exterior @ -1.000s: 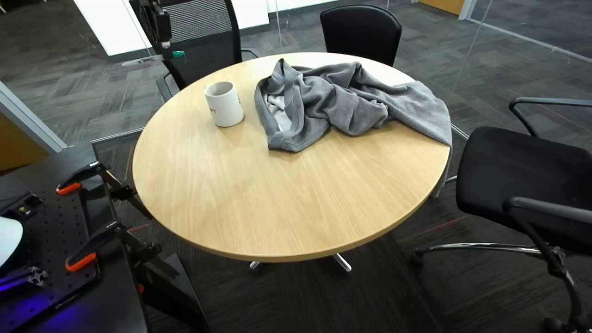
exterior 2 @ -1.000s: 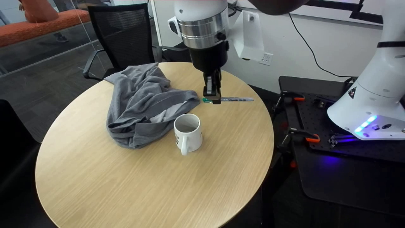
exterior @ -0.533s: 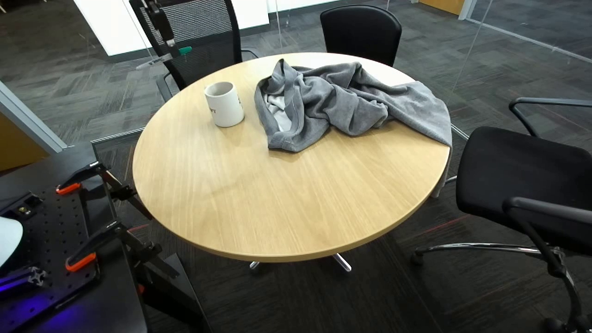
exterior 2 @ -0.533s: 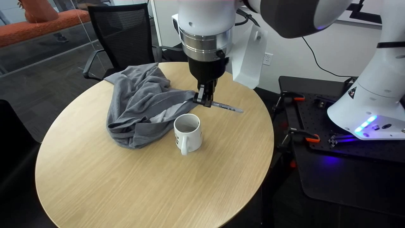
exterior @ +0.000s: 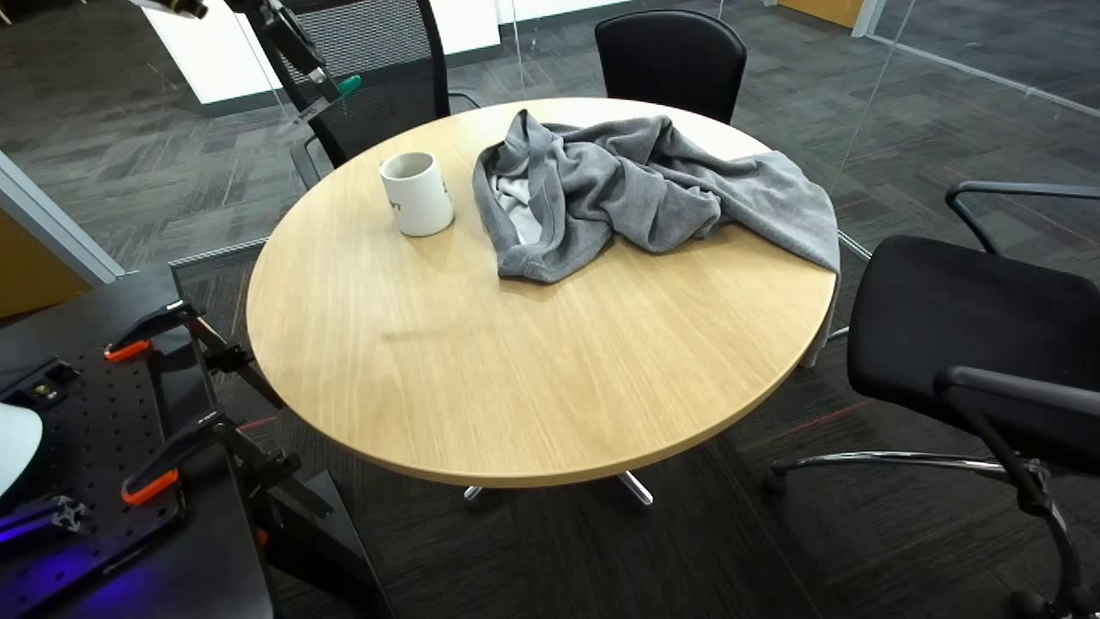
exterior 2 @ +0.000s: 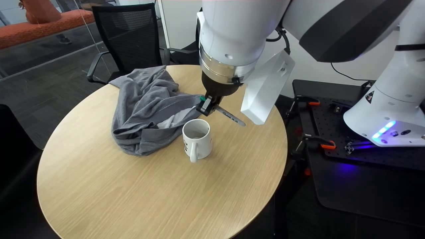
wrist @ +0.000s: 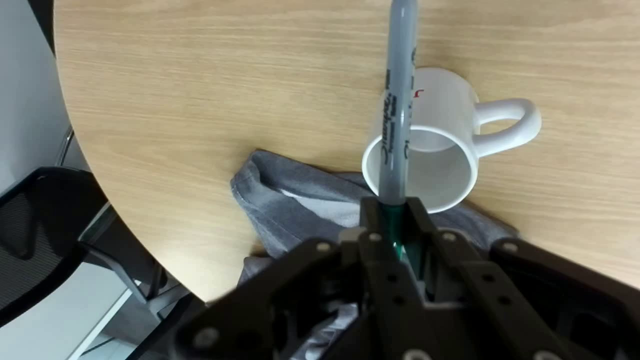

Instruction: Put the green pen inside the white mug

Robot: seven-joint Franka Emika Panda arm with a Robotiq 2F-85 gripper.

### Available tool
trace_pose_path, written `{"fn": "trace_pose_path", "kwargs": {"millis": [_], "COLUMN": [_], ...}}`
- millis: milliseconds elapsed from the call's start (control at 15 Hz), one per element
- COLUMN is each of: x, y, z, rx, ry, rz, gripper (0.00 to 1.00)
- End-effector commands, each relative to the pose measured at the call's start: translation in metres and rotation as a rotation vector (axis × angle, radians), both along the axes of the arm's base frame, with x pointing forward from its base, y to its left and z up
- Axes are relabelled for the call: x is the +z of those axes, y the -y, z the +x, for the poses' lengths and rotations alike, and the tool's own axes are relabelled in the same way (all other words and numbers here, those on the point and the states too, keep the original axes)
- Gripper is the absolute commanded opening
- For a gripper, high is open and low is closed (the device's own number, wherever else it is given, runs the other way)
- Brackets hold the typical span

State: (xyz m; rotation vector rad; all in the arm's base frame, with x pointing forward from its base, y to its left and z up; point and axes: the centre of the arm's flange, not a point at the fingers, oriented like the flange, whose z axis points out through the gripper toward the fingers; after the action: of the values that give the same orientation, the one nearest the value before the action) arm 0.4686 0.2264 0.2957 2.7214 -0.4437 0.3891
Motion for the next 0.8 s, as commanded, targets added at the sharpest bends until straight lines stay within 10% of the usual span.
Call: {"fn": "trace_pose_path", "kwargs": {"millis": [0,733], "x": [-0.007,-0.041], "y": [-0.008,-0.023], "z": [-0.003,0.004], "rx": [-0.066,-0.174], "ry": [0.107,0.372], "rz": [-0.046,-0.167], "gripper": [0.04,0.04]}}
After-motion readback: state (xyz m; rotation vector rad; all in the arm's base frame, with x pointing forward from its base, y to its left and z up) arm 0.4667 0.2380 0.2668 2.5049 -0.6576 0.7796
